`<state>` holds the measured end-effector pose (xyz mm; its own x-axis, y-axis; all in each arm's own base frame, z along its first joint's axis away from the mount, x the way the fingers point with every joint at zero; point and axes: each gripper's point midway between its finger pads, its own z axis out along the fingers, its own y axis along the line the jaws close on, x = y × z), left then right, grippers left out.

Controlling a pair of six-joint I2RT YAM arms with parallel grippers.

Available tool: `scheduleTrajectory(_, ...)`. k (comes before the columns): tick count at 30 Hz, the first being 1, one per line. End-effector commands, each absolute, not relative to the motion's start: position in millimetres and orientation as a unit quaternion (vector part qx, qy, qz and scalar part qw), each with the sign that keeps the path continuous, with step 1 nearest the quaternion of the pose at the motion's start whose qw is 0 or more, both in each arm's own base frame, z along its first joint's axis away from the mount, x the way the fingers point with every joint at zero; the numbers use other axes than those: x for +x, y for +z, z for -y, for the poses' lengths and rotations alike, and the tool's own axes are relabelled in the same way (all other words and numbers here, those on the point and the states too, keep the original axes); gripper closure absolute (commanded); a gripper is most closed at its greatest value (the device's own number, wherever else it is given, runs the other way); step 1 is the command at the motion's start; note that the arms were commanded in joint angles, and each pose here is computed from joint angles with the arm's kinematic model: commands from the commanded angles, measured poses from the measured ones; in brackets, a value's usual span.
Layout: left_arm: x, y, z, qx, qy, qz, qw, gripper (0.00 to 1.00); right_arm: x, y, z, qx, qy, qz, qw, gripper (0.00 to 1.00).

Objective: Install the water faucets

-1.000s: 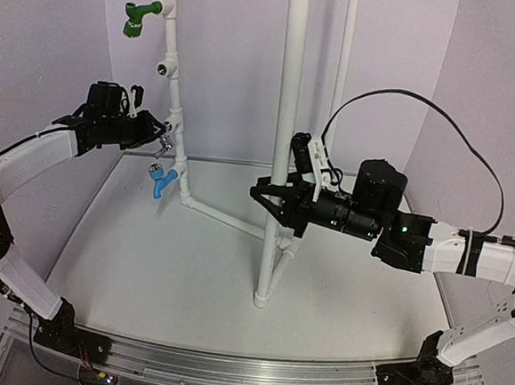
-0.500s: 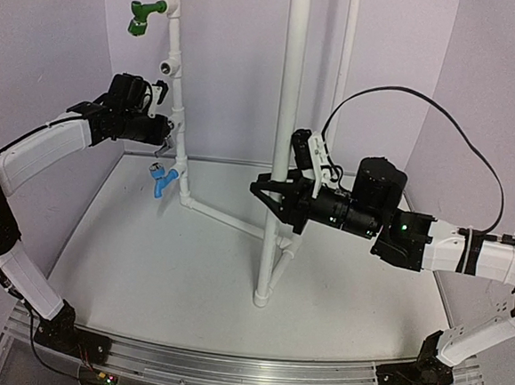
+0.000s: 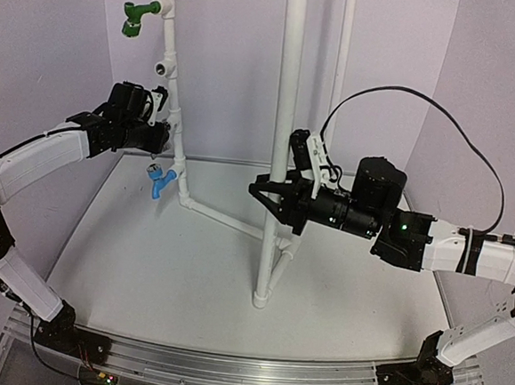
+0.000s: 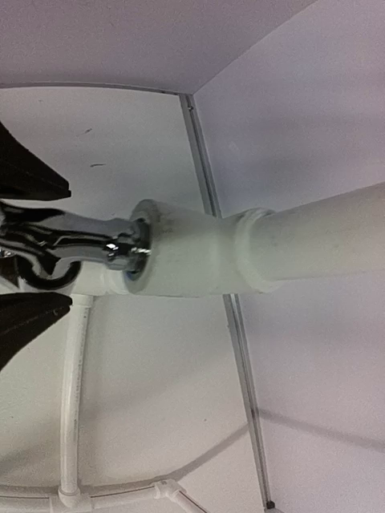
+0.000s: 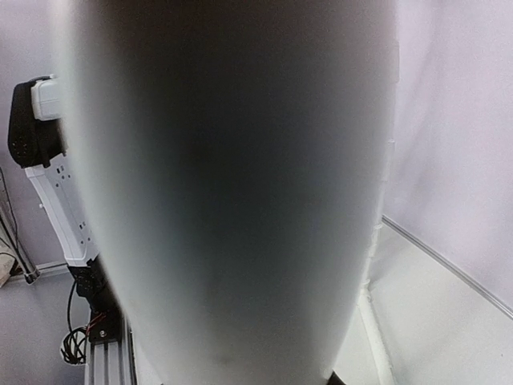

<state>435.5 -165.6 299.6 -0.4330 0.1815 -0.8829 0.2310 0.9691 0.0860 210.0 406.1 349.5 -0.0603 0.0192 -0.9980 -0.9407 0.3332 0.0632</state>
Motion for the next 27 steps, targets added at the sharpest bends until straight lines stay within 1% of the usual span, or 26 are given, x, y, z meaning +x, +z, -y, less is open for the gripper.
scheduleTrajectory(1, 417, 317, 143, 0.070, -0.058, -0.847, 0.524, 0.41, 173, 363, -423, -0.379, 0.526, -0.584, 0.488, 1.00)
scheduleTrajectory(3, 414, 326, 136, 0.028, -0.139, -0.844, 0.518, 0.29, 172, 364, -423, -0.379, 0.527, -0.583, 0.488, 1.00)
scheduleTrajectory(5, 407, 338, 125, 0.001, -0.207, -0.832, 0.514, 0.19, 172, 365, -422, -0.379, 0.527, -0.582, 0.489, 1.00)
scheduleTrajectory(7, 398, 353, 123, 0.000, -0.252, -0.817, 0.519, 0.13, 172, 365, -421, -0.379, 0.526, -0.582, 0.491, 1.00)
scheduleTrajectory(10, 382, 367, 139, 0.025, -0.312, -0.799, 0.514, 0.06, 172, 366, -421, -0.380, 0.526, -0.581, 0.491, 1.00)
scheduleTrajectory(12, 376, 370, 145, 0.031, -0.335, -0.792, 0.509, 0.03, 172, 366, -422, -0.381, 0.527, -0.580, 0.491, 1.00)
scheduleTrajectory(16, 378, 369, 151, 0.031, -0.361, -0.784, 0.505, 0.02, 171, 366, -424, -0.383, 0.530, -0.579, 0.488, 1.00)
scheduleTrajectory(23, 406, 337, 140, -0.005, -0.311, -0.809, 0.498, 0.02, 170, 370, -424, -0.383, 0.531, -0.576, 0.489, 1.00)
scheduleTrajectory(25, 412, 328, 140, -0.007, -0.301, -0.814, 0.497, 0.05, 171, 370, -424, -0.382, 0.530, -0.577, 0.490, 1.00)
scheduleTrajectory(27, 417, 321, 143, -0.001, -0.295, -0.817, 0.495, 0.10, 170, 370, -424, -0.383, 0.531, -0.576, 0.489, 1.00)
